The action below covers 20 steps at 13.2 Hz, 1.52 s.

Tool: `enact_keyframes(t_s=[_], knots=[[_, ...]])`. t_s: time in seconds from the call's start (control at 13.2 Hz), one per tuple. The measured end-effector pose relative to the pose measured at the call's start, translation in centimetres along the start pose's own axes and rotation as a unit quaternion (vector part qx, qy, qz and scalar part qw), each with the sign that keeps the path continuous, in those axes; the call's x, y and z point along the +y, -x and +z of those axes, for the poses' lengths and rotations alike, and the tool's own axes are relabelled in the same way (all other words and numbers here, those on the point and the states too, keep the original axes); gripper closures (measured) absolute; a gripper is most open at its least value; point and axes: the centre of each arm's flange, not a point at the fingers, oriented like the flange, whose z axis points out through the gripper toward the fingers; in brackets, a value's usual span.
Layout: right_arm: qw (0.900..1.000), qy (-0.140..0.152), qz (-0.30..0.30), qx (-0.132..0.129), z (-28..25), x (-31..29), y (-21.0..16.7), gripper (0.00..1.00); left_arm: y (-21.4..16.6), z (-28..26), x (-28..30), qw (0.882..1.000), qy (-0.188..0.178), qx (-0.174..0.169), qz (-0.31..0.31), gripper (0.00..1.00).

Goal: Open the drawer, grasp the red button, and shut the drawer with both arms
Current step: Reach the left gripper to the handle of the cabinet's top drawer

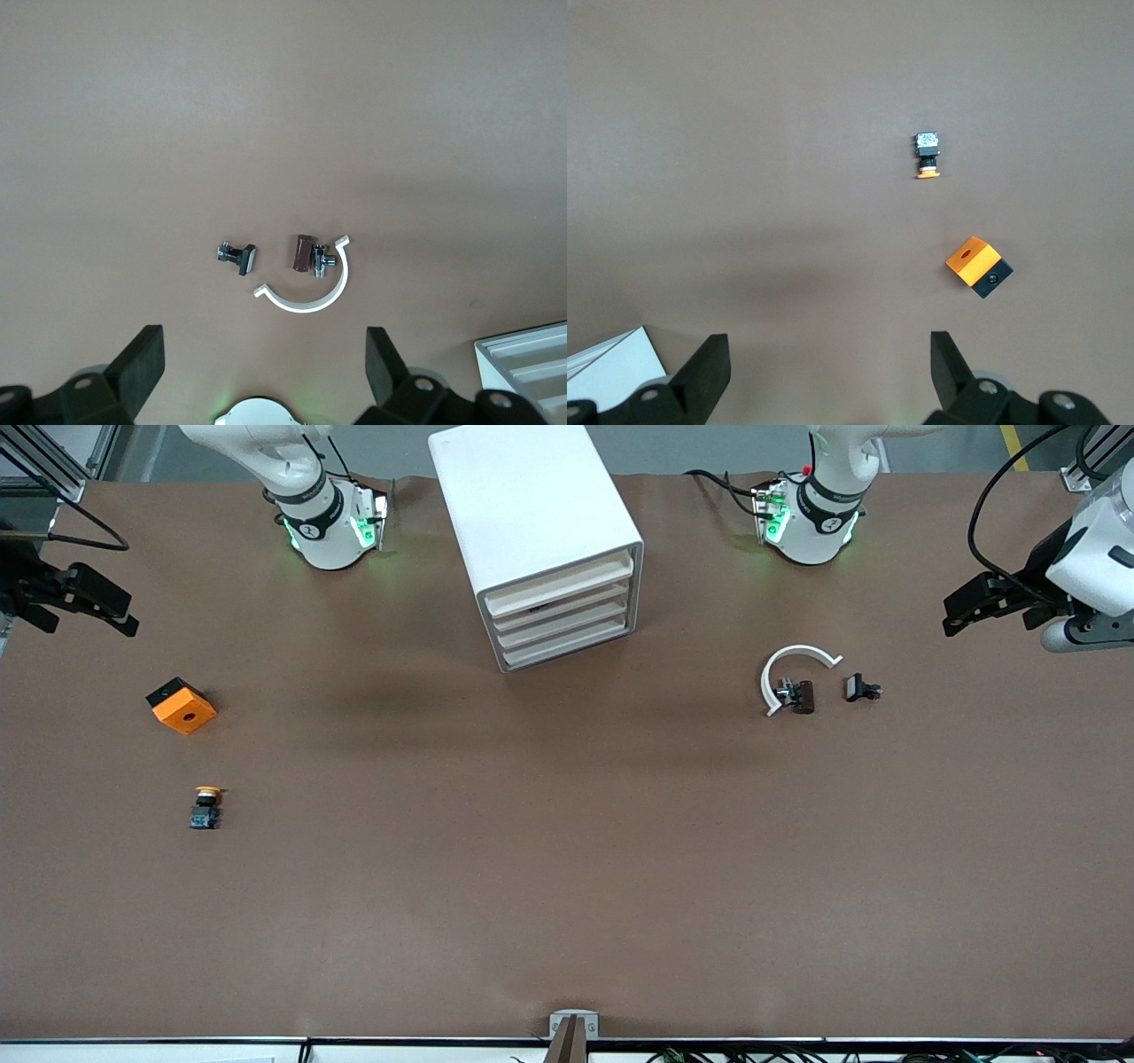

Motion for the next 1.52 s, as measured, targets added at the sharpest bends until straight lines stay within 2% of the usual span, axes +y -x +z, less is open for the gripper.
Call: enact_keyframes(t_s=[0.38, 0.53, 0.83, 0.99, 1.21, 1.52], knots=[[1.0, 0.0, 0.0, 0.0, 0.0, 0.0, 0.0, 0.0, 0.0, 0.1, -0.1, 1.0, 0.0, -0.003, -0.001, 0.0], [1.0, 0.0, 0.0, 0.0, 0.0, 0.0, 0.0, 0.0, -0.6, 1.1, -0.3, 1.0, -0.001, -0.014, -0.004, 0.0], [1.0, 0.0, 0.0, 0.0, 0.0, 0.0, 0.0, 0.0, -4.6, 8.2, -0.4, 0.997, -0.015, -0.081, -0.008, 0.0], [1.0, 0.0, 0.0, 0.0, 0.0, 0.0, 0.0, 0.0, -6.9, 13.4, 0.8, 0.992, -0.021, -0.118, -0.041, 0.0], [1.0, 0.0, 0.0, 0.0, 0.0, 0.0, -0.1, 0.0, -8.4, 19.6, 5.9, 0.978, -0.041, -0.155, -0.134, 0.0], [1.0, 0.0, 0.0, -0.002, 0.2, 0.0, -0.2, 0.0, -8.4, 26.2, 13.1, 0.939, -0.061, -0.207, -0.266, 0.0]])
